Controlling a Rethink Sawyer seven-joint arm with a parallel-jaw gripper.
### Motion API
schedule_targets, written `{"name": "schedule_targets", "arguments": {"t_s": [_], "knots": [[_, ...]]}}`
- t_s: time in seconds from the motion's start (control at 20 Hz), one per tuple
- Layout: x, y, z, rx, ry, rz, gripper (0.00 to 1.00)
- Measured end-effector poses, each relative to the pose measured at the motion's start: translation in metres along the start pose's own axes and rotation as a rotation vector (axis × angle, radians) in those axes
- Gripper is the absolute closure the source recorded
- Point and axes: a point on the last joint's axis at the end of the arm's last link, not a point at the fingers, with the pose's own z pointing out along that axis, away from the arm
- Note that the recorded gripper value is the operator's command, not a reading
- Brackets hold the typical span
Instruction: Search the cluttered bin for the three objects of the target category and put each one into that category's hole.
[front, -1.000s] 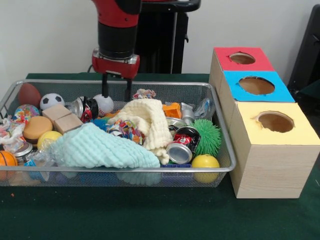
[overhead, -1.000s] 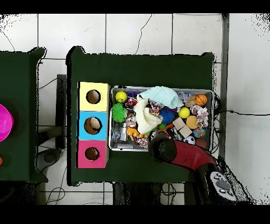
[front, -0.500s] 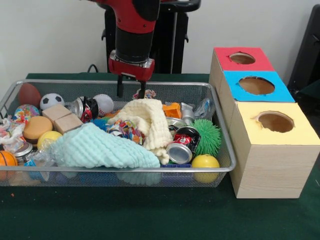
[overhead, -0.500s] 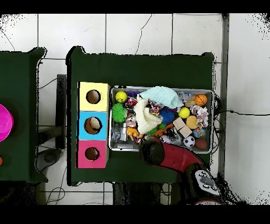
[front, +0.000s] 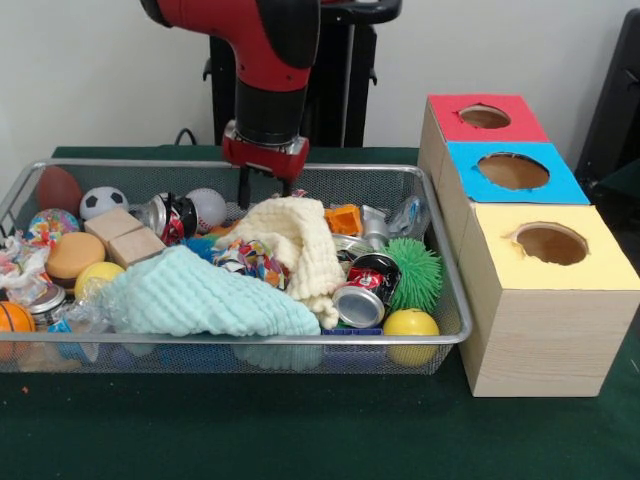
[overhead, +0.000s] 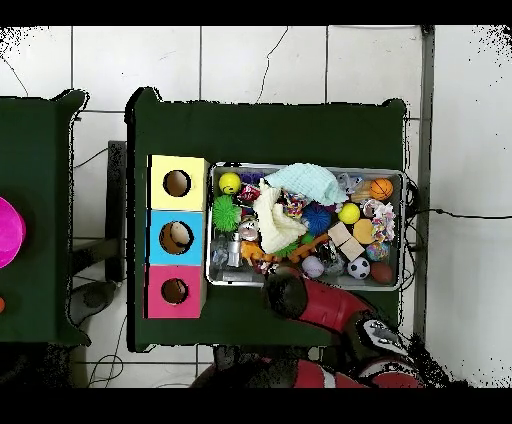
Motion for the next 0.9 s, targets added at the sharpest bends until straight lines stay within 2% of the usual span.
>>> {"name": "schedule_targets", "arguments": {"t_s": [0.25,0.4,0.9], "knots": [[0.001,-0.001,0.018,-0.002,-0.068,0.014,0.0],[0.0,-0.004,0.021,-0.007,-0.087,0.02,0.0],[-0.005,-0.024,0.024,-0.068,-0.102,-0.001,0.0]]}}
